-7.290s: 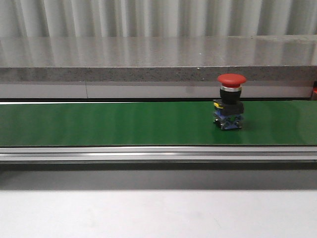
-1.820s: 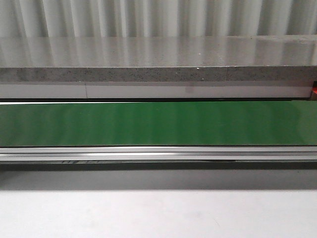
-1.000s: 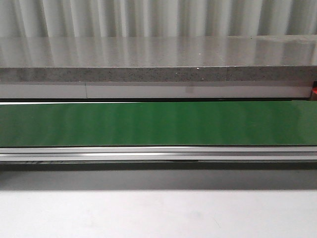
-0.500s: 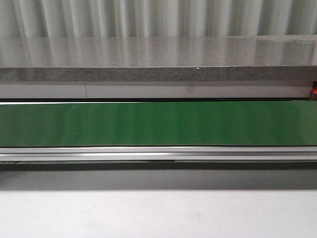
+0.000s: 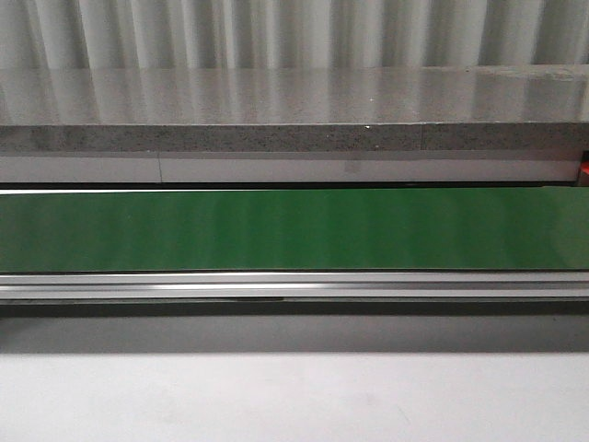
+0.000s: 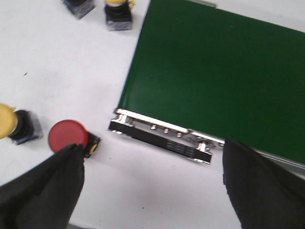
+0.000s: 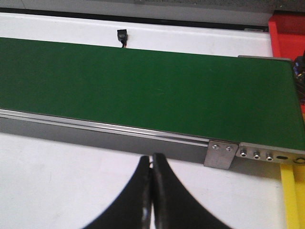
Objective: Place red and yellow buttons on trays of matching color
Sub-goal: 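Reach the left gripper down and grasp a red-capped button on the table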
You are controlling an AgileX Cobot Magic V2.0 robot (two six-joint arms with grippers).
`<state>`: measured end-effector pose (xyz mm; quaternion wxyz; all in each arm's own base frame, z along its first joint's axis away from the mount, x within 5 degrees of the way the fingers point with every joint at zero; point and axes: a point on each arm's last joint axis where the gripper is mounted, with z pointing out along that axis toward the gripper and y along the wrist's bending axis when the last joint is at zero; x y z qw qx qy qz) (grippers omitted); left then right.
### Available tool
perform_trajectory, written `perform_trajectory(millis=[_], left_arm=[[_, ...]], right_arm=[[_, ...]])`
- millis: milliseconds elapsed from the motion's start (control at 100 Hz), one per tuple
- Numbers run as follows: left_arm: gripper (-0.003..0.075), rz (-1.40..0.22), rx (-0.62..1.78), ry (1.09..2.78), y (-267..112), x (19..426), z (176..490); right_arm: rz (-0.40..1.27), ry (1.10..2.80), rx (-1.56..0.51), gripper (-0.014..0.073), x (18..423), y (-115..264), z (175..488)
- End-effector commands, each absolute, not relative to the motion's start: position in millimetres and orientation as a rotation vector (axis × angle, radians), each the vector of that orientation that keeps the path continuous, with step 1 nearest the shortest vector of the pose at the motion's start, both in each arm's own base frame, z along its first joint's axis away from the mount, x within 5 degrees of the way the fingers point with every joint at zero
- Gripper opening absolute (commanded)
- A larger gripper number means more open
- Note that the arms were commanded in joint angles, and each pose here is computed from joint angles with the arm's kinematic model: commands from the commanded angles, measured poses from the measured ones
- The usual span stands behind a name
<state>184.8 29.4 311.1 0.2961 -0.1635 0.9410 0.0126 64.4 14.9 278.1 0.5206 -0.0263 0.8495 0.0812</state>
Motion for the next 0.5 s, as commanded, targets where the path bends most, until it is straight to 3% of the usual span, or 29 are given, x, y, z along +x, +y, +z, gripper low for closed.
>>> perform_trajectory(millis=[0,200,490], left_arm=[[0.0565,0.042,-0.539,2.459,45.3,188.1,321.8],[0.0565,0.008,-0.775,2.562,73.5,188.1,303.7],[0.0565,-0.08,-0.928,2.65,96.2,207.4,271.2]], right_arm=[[0.185,1.96,-0.062,-0.0067,66.5,14.3,290.2],[0.185,1.96,-0.062,-0.0067,66.5,14.3,290.2],[0.185,1.96,-0.062,-0.0067,66.5,14.3,290.2]])
